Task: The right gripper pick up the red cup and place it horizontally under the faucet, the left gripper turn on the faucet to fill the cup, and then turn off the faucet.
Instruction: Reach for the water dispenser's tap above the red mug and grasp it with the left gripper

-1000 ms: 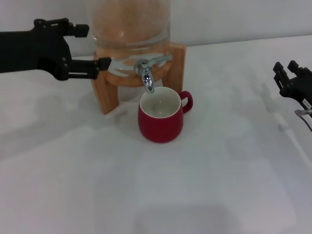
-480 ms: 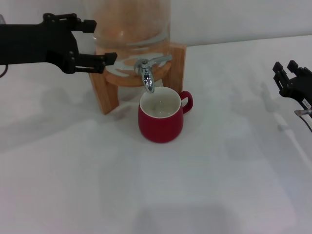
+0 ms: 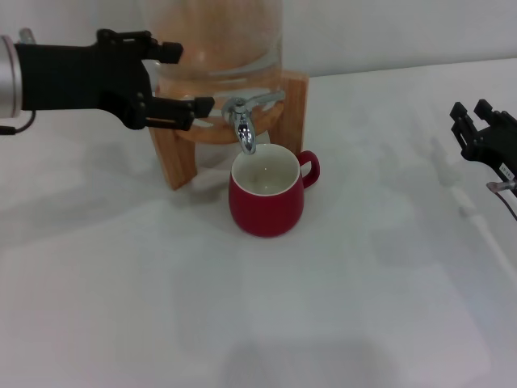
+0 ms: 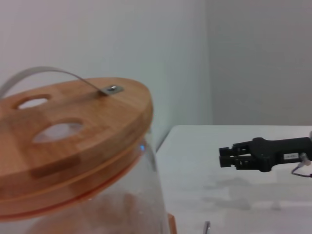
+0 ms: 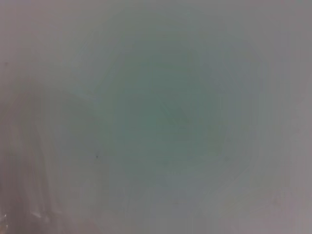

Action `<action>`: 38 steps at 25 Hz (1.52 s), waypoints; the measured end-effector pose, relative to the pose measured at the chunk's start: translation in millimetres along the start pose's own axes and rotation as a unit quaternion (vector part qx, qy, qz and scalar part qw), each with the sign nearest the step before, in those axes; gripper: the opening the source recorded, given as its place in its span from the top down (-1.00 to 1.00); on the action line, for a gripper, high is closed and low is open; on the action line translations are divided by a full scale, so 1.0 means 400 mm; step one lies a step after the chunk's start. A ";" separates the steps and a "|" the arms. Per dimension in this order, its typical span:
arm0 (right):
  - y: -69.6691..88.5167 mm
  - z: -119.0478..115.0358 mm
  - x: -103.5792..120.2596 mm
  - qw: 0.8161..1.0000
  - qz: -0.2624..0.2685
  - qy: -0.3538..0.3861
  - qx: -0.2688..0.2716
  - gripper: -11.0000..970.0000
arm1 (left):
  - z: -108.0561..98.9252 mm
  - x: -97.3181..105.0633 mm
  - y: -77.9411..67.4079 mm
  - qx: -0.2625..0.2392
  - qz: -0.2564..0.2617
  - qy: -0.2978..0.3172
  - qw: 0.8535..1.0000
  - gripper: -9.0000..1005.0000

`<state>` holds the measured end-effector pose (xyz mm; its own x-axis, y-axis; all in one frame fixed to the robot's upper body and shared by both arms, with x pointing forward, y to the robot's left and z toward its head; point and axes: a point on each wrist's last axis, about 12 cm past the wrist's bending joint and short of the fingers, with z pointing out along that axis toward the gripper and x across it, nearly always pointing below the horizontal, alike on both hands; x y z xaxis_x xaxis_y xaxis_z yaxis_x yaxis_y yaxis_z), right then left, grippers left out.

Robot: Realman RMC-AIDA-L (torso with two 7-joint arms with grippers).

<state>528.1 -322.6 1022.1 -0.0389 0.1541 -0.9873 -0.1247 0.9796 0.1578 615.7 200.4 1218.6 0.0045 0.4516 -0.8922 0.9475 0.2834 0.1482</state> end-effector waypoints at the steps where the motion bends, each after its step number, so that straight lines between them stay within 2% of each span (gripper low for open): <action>1: 0.000 0.000 0.000 1.000 0.000 0.000 0.000 0.20 | 0.004 -0.001 -0.002 0.004 0.002 0.002 1.000 -0.74; 10: 0.003 -0.005 0.003 1.000 -0.002 0.002 -0.005 0.20 | 0.041 -0.010 -0.015 0.019 0.013 0.015 1.000 -0.74; 24: 0.004 -0.002 0.002 1.000 -0.002 0.001 -0.006 0.20 | 0.083 -0.034 -0.003 0.034 0.040 0.019 0.998 -0.74; 38: 0.006 -0.001 0.001 1.000 -0.004 0.001 -0.007 0.20 | 0.123 -0.033 0.006 0.039 0.056 0.030 0.997 -0.74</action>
<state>527.5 -320.3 1021.9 -0.0394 0.1460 -0.9885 -0.1398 0.9787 0.1501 633.8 153.4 1209.8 0.0942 0.5271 -0.8445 0.9641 0.1631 0.2094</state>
